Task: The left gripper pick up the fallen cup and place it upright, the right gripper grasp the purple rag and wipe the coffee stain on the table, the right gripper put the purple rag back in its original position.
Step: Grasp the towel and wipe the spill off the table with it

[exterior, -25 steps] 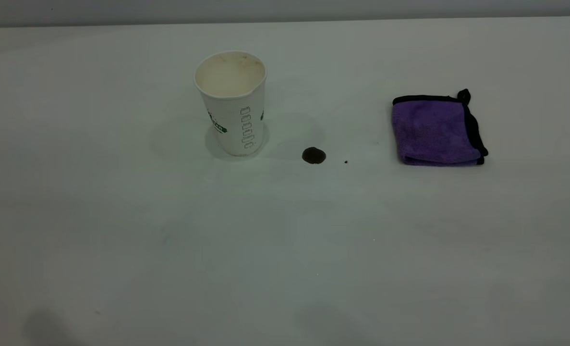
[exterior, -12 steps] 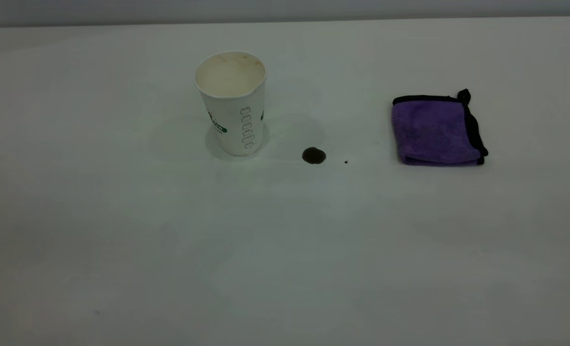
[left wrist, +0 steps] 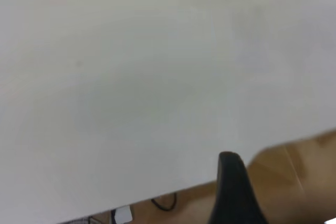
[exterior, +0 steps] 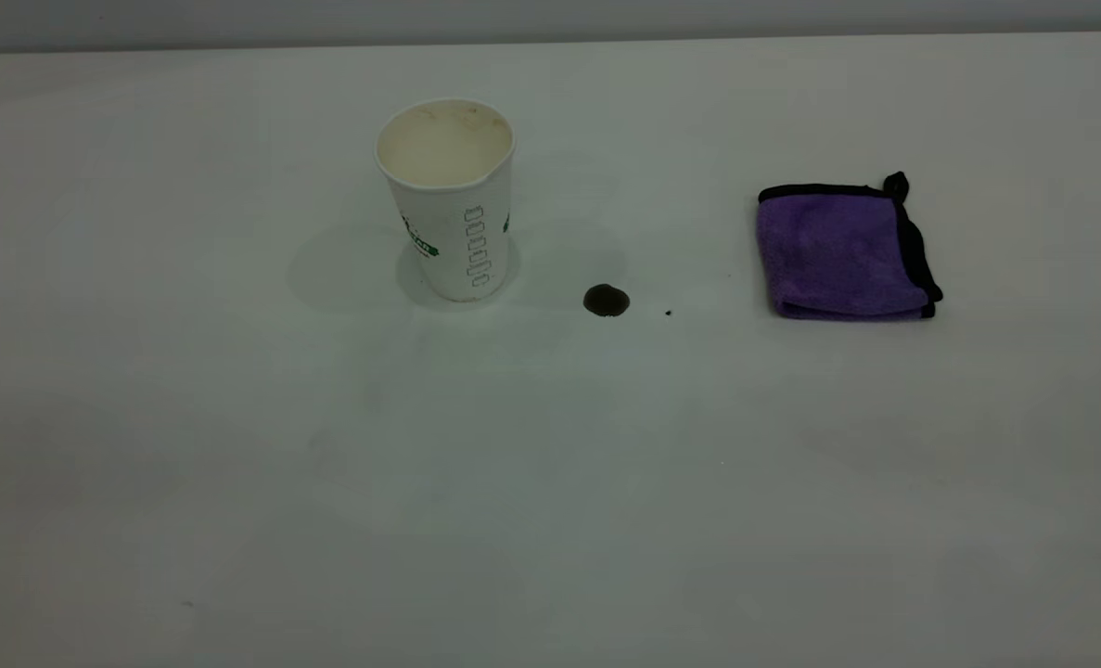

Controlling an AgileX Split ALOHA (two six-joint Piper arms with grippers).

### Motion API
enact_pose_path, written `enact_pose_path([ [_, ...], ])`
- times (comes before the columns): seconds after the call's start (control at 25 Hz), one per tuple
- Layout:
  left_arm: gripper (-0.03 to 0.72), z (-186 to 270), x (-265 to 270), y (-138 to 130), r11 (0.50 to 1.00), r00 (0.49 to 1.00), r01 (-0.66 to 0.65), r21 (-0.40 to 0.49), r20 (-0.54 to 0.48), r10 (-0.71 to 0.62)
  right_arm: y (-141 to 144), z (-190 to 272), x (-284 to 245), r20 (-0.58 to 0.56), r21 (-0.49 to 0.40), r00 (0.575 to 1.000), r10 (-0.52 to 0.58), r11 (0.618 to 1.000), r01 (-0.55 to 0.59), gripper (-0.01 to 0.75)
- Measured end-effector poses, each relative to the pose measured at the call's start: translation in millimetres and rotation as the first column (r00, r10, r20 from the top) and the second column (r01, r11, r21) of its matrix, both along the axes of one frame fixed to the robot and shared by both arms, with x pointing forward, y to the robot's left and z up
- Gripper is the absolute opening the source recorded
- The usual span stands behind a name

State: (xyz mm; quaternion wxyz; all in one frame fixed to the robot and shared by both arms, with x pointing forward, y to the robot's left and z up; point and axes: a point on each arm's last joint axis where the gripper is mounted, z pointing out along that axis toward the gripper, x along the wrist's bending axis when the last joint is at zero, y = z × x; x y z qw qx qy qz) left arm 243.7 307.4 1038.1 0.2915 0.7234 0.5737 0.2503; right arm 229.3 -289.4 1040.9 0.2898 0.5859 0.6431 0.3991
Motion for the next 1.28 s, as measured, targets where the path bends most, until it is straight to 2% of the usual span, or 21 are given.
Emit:
enact_pose_path([
  [0.28,0.515,-0.6,-13.8,2.1,0.980,0.977,-0.196,-0.024,0.078,0.197,0.0,0.0,0.0,0.000,0.000,1.000,0.000,1.000,0.000,0.487],
  [0.44,0.515,-1.3,-20.7,2.4,0.975,0.967,-0.221,-0.038,0.122,0.224,0.0,0.0,0.0,0.000,0.000,1.000,0.000,1.000,0.000,0.486],
  [0.68,0.515,-1.7,-21.8,2.5,0.975,0.967,-0.221,-0.039,0.125,0.224,2.8,6.7,4.5,0.022,0.032,1.000,0.014,0.999,-0.015,0.453],
  [0.8,0.515,-1.7,-21.9,2.5,0.975,0.967,-0.221,-0.039,0.125,0.224,6.9,20.0,26.0,-0.017,0.006,0.998,0.060,0.998,-0.060,0.479],
  [0.92,0.515,-1.7,-21.9,2.5,0.974,0.967,-0.221,-0.040,0.124,0.225,12.8,28.4,60.4,-0.091,-0.050,0.986,0.140,0.988,-0.145,0.566],
  [1.04,0.515,-1.9,-22.0,2.5,0.974,0.967,-0.222,-0.039,0.122,0.225,22.0,27.7,100.4,-0.158,-0.038,0.962,0.224,0.972,-0.233,0.641],
  [1.12,0.515,-1.9,-22.0,2.5,0.974,0.967,-0.222,-0.039,0.122,0.225,29.0,21.9,128.4,-0.199,0.001,0.941,0.275,0.960,-0.280,0.656],
  [1.28,0.515,-1.9,-22.0,2.5,0.974,0.967,-0.222,-0.039,0.122,0.225,36.2,4.0,182.2,-0.277,0.008,0.901,0.333,0.939,-0.344,0.647],
])
